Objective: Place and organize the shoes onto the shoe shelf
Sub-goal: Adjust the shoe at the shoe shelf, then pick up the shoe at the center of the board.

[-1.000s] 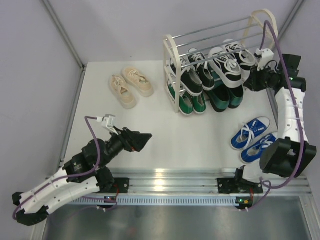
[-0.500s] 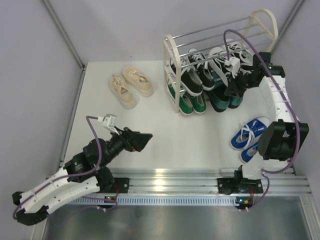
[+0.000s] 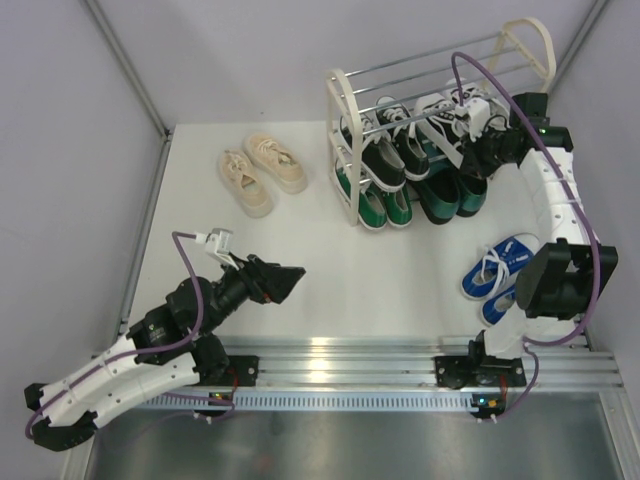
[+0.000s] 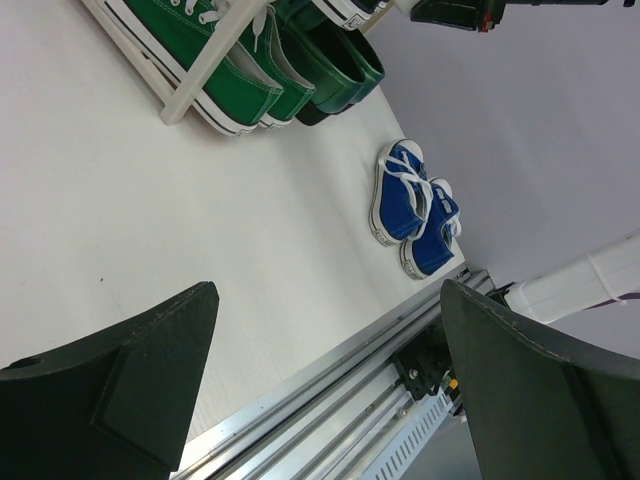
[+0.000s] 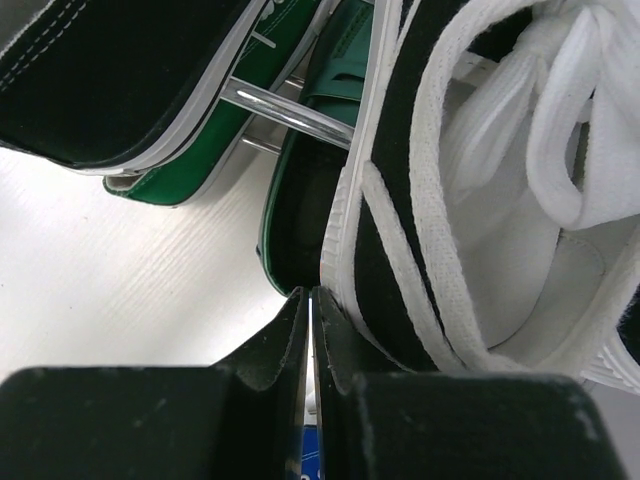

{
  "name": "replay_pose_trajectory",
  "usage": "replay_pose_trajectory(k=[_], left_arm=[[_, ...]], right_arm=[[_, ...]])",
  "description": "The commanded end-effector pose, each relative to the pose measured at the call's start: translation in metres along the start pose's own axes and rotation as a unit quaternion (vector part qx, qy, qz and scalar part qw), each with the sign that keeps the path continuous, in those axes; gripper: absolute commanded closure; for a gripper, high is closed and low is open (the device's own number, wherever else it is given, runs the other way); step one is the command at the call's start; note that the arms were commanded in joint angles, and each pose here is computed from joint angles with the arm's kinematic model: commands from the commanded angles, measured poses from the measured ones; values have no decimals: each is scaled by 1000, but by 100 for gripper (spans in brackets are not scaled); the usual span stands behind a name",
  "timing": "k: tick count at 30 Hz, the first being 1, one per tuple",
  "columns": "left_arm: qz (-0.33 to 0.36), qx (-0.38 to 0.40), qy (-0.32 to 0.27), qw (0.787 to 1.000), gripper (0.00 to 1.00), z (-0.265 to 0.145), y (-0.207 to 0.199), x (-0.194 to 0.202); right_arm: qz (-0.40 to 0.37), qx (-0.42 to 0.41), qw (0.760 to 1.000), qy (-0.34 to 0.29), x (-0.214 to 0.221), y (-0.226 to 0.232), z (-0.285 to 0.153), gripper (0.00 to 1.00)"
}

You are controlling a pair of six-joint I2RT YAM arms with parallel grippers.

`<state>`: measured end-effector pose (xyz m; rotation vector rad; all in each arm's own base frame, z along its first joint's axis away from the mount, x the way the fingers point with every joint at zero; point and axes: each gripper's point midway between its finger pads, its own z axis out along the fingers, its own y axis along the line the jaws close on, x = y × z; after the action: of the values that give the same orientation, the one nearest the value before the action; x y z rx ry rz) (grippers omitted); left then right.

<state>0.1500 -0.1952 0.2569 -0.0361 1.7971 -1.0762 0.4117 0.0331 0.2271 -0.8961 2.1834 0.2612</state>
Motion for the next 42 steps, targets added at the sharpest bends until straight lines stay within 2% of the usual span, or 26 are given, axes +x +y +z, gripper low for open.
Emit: replay_pose_trajectory(k=[1,5,7,8,9,11,14,15,17,18,21,22,24,25,26,28,29,31,33,34,37,42], left_arm=[[5,12,-16,1000,2,-2,-9,-12],[10,8,-19,1000,2,-1,-8,-14],[13,4,-24,1000,2,-1,-7,-16],[15,1,-23,1000,2,0,-6,-16],[15,-6,-30,999,2,0,-4,-19],[18,-24,-33,999,2,5,1,-20],[15,-67,-39,997,2,18,6,-26],[18,-78,-38,996,2,22,7,-26],[32,-107,-32,993,2,39,4,-31],[40,-121,-24,992,2,44,6,-30],[48,-159,-2,986,2,70,11,-36],[36,-159,37,986,2,82,16,-23],[0,-195,21,981,2,94,47,-47],[-19,-220,27,975,2,101,66,-47],[-41,-254,3,966,2,101,90,-67],[-68,-309,-10,949,2,106,125,-76],[-81,-337,-34,937,3,104,145,-94],[-95,-384,-38,918,7,106,183,-105],[-98,-402,-47,909,10,109,200,-121],[-98,-428,-40,898,12,111,223,-121],[-95,-463,-32,881,15,118,257,-130],[-100,-486,-20,868,17,133,294,-138]], right_arm=[[-38,73,995,-57,-41,-31,-14,96],[-35,75,995,-56,-40,-30,-16,95],[-43,50,995,-70,-44,-18,-23,95],[-44,21,997,-67,-39,-3,-27,94],[-70,-18,993,-91,-44,13,-32,89],[-79,-54,990,-102,-38,44,-48,87],[-83,-95,982,-141,-32,88,-71,78],[-93,-83,976,-176,-41,101,-91,72],[-48,-94,978,-181,-19,120,-84,61],[-52,-87,974,-204,-10,131,-86,49],[-20,-101,970,-221,14,154,-83,21],[-15,-105,969,-222,18,158,-81,18],[-18,-106,970,-219,31,166,-79,12],[-16,-106,970,-217,35,167,-77,12],[-18,-106,970,-217,38,168,-77,12],[-14,-113,970,-215,47,173,-73,11],[-14,-117,969,-219,49,174,-73,10],[-17,-115,969,-218,57,177,-70,10],[-21,-101,971,-217,62,175,-71,10],[-23,-97,971,-218,62,174,-72,9],[-29,-91,970,-226,61,176,-77,9],[-31,-83,969,-231,60,174,-81,9]])
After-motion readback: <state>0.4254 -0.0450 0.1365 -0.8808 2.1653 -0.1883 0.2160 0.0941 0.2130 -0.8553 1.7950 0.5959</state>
